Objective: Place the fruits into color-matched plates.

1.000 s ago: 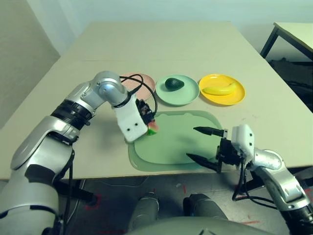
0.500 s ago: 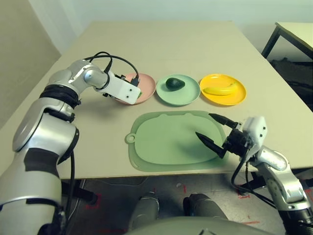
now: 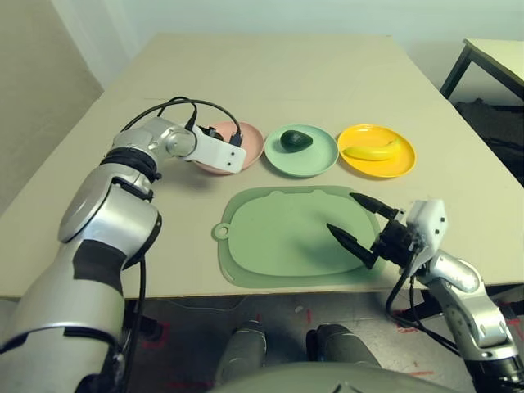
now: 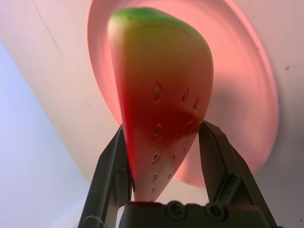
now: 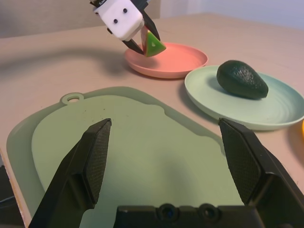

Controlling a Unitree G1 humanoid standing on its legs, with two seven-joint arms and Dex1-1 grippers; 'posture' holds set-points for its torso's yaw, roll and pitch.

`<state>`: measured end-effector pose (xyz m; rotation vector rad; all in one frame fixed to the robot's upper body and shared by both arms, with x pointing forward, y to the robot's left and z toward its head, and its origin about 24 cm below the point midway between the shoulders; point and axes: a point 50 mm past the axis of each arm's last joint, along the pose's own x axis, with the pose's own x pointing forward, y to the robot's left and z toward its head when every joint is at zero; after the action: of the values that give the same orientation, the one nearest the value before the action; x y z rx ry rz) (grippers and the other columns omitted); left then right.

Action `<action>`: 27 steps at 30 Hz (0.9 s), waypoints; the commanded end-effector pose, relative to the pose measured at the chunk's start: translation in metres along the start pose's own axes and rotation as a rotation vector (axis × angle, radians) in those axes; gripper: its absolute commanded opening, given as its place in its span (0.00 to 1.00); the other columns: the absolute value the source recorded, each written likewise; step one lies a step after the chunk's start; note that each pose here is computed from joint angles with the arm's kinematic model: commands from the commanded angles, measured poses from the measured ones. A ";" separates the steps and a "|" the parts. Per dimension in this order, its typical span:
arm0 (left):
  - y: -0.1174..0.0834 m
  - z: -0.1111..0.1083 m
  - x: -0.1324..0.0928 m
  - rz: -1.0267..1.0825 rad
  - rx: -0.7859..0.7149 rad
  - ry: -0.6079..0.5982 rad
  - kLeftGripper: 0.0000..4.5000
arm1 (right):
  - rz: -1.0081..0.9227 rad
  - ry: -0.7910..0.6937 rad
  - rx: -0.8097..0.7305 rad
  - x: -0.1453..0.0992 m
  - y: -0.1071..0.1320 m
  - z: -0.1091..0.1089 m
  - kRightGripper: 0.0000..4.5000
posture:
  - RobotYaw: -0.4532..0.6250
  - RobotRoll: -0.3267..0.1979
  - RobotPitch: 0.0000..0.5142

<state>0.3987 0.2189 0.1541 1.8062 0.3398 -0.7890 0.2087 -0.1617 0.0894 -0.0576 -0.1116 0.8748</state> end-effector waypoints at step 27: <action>0.025 -0.009 -0.026 0.133 -0.257 -0.188 0.99 | -0.073 0.021 -0.039 -0.009 -0.007 -0.001 1.00 | 0.42 0.62 0.12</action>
<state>0.3983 0.2184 0.1810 1.6322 0.2398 -0.7963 0.2090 -0.1647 0.0904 -0.0716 -0.1184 0.8465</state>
